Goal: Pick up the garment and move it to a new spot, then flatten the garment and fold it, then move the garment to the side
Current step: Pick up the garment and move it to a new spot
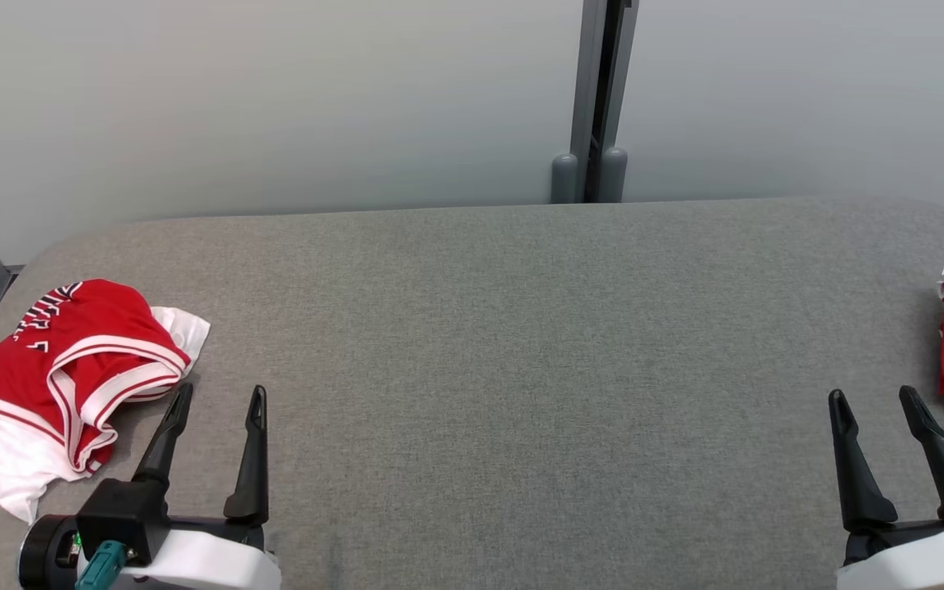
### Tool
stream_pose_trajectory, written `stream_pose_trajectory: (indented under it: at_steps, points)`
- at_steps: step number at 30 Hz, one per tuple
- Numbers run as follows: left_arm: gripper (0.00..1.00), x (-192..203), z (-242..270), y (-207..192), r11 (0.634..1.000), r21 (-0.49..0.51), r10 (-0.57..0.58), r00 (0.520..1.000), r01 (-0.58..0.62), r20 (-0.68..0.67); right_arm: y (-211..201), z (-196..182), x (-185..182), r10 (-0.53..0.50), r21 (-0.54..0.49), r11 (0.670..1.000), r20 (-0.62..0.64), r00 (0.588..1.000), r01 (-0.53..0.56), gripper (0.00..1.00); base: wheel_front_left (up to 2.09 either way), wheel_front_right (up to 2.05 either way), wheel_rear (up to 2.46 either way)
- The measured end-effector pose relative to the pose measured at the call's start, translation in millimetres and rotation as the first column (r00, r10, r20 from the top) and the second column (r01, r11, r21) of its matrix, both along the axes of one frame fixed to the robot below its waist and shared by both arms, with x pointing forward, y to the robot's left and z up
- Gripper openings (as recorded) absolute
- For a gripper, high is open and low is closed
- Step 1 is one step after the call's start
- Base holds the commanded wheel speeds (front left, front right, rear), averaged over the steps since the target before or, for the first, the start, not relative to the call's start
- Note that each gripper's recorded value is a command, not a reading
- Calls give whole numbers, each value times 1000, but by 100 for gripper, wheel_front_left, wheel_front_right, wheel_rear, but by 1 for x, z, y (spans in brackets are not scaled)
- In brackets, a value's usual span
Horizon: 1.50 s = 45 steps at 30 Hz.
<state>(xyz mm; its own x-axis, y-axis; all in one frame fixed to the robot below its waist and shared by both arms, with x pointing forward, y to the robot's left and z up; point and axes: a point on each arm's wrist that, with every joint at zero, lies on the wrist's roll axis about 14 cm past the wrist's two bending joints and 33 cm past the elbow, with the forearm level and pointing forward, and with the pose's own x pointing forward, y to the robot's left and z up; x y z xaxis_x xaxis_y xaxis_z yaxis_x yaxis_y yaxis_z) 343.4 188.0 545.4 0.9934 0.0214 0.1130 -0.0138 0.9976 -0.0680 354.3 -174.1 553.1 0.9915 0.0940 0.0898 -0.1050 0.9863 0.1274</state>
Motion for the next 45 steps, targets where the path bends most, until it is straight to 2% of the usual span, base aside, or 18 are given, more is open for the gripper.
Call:
stream_pose_trajectory:
  at_steps: [7,10,12,21,28,37,45]
  points:
    - [100,-3,11,17,999,4,49,998,-50,32,28,-1,9,86,1,996,-4,996,-86,100,0,0,0]
    - [100,-9,19,36,994,5,106,992,-107,63,58,-1,20,173,5,985,-6,985,-173,100,0,0,0]
    - [100,-12,19,41,992,6,123,990,-124,65,65,-1,22,193,5,981,-5,981,-193,100,0,0,0]
    - [100,-55,17,107,940,1,339,938,-340,68,135,-3,38,385,15,923,-8,923,-385,100,0,0,0]
    - [100,-85,15,133,898,0,439,896,-440,67,175,-5,42,484,25,875,-14,875,-483,100,0,0,0]
    - [100,-91,14,141,882,2,471,880,-472,63,188,-10,45,515,30,857,-26,857,-514,100,0,0,0]
    - [100,-54,38,139,909,-3,413,902,-416,123,185,-13,60,502,29,865,-37,864,-501,100,0,0,0]
